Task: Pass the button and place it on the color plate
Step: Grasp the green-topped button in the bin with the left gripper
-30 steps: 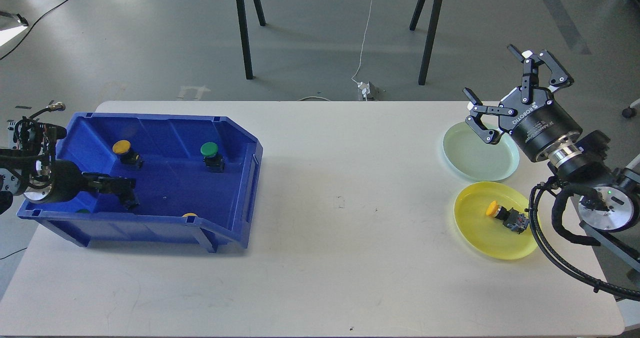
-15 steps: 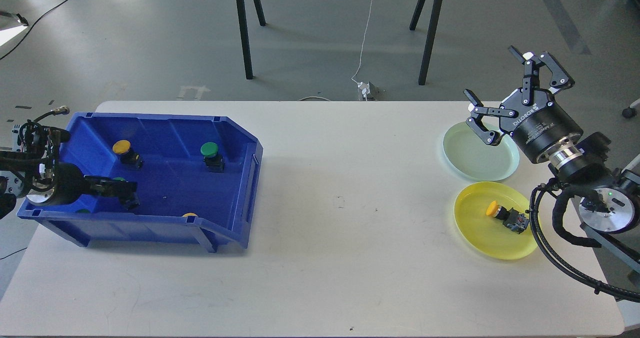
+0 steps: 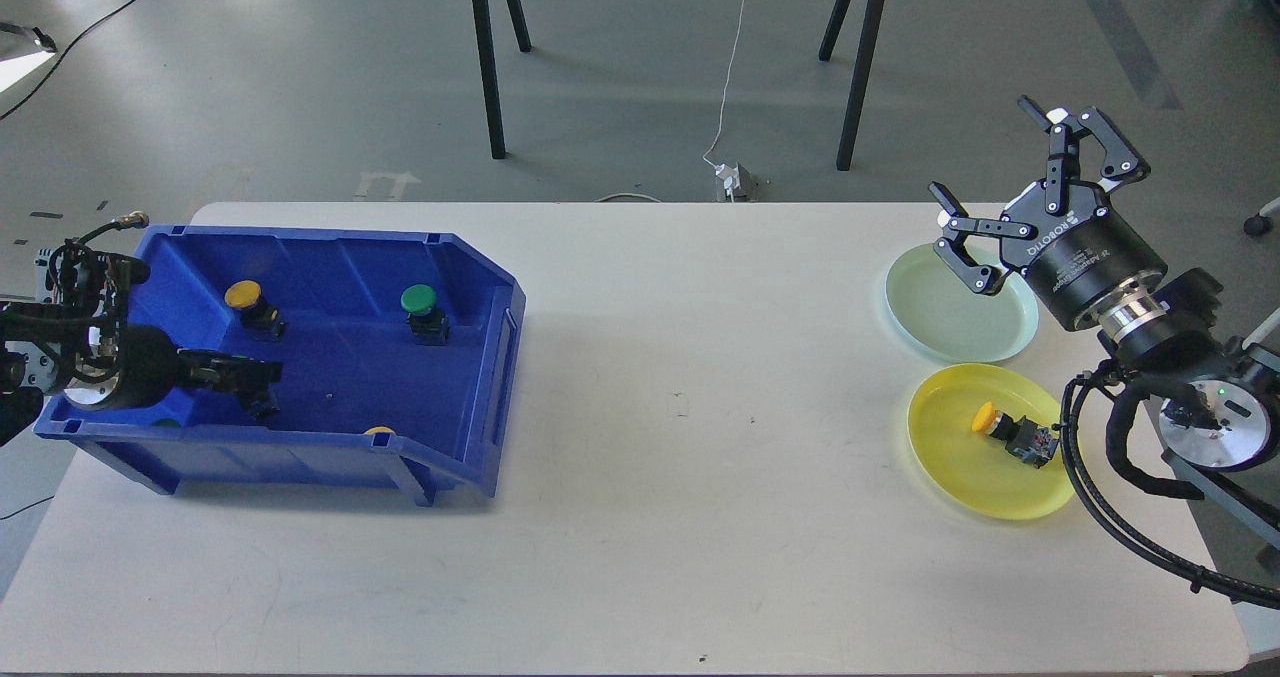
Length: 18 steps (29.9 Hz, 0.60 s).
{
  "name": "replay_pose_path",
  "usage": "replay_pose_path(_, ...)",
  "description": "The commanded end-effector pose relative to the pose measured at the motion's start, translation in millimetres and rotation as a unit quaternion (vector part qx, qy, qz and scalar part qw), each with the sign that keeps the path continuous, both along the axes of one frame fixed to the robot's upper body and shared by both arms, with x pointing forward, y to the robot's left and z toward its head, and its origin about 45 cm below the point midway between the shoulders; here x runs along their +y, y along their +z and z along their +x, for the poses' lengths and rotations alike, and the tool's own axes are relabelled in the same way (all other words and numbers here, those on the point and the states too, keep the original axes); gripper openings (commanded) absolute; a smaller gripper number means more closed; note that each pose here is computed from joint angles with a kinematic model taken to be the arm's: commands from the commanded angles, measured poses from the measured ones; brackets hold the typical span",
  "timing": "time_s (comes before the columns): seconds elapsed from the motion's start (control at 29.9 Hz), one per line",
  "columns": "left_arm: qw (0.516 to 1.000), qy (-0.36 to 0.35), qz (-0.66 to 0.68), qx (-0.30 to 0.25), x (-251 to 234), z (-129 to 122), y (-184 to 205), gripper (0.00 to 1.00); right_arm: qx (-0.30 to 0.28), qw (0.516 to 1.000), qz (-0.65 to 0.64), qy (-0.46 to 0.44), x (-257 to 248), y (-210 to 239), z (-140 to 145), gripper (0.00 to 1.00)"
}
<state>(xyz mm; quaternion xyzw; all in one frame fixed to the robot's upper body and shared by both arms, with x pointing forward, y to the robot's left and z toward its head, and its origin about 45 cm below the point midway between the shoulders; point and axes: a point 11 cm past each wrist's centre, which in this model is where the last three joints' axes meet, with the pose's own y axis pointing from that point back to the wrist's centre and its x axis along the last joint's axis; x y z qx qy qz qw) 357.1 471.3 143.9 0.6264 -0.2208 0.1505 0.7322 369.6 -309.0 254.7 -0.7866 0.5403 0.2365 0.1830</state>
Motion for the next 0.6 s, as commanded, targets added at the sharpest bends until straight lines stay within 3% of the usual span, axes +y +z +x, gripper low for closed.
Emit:
replay_pose_path(0.0,1.0,0.0,0.001,0.0,0.1,-0.2,-0.3,0.84,0.001,1.0,0.0,0.0,-0.6,-0.4,-0.4,0.96)
replay_pose_path(0.2,1.0,0.0,0.001,0.0,0.1,-0.2,-0.3,0.82,-0.001,1.0,0.001,-0.003,-1.5,-0.6,-0.8,0.96)
replay_pose_path(0.57,1.0,0.0,0.003,0.011,2.4,-7.6,-7.3,0.58,0.001,1.0,0.001,-0.003,-1.6,-2.2,-1.6,0.96)
